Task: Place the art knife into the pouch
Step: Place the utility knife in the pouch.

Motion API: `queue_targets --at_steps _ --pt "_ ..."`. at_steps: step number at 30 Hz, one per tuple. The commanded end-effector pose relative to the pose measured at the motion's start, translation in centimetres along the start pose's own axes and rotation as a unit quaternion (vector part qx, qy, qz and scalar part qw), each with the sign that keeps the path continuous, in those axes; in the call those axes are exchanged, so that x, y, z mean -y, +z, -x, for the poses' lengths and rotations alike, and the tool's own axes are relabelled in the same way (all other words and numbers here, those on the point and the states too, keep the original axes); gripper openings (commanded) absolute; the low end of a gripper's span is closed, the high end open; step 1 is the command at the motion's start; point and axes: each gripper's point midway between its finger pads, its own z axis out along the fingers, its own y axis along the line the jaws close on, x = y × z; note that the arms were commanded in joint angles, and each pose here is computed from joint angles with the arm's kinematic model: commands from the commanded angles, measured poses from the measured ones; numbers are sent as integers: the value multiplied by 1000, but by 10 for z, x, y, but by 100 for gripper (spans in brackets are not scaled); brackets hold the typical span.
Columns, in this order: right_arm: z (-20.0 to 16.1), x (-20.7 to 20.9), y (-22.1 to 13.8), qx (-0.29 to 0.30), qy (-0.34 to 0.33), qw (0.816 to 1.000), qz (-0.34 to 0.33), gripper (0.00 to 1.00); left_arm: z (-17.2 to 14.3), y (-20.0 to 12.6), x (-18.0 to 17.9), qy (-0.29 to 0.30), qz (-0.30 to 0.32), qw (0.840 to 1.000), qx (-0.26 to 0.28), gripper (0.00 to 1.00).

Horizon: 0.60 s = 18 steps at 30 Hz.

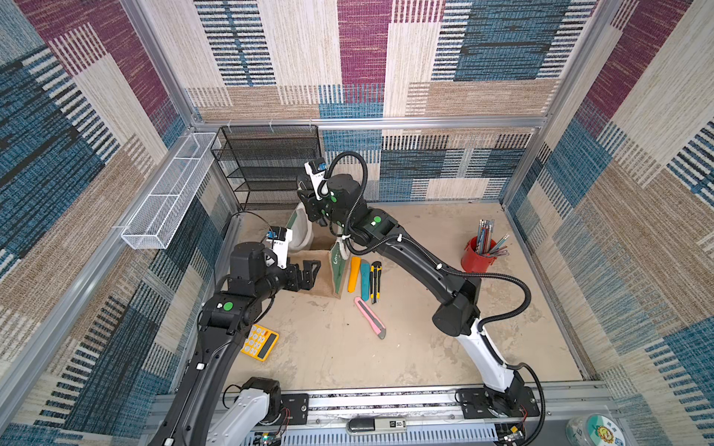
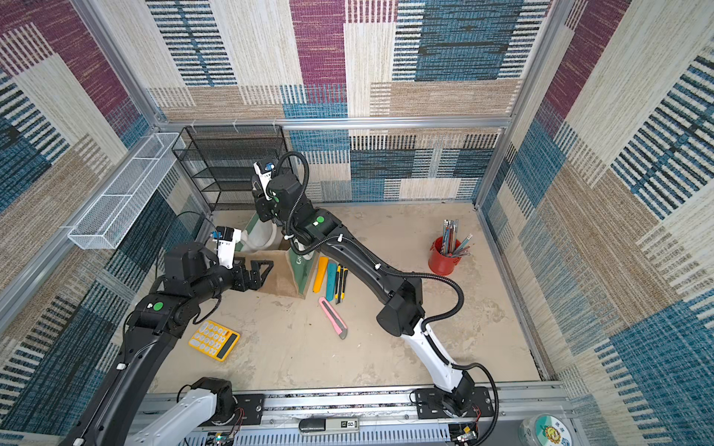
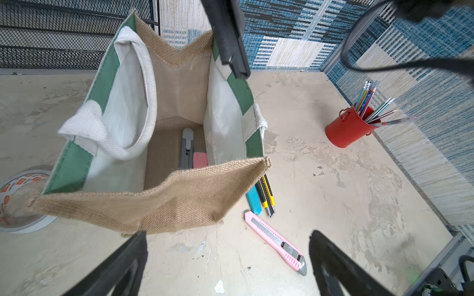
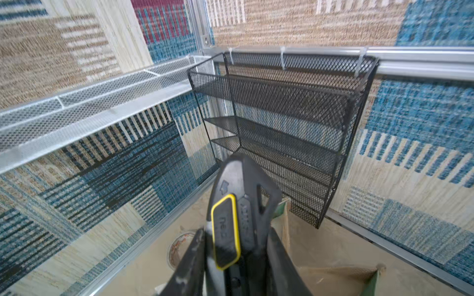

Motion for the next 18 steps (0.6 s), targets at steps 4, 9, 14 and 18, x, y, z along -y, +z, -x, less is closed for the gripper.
queue_targets --at_steps 4,9,14,18 --pt "-19 0 6 -15 7 1000 14 20 6 -1 5 6 -13 1000 14 99" --pt "-28 -1 9 -29 7 999 29 54 5 1 2 3 -6 1000 11 99" --pt "-6 12 -1 -18 20 999 39 81 5 -1 -3 5 10 1000 10 99" --pt "9 25 -11 -10 18 999 26 82 5 0 -2 5 8 1000 10 99"
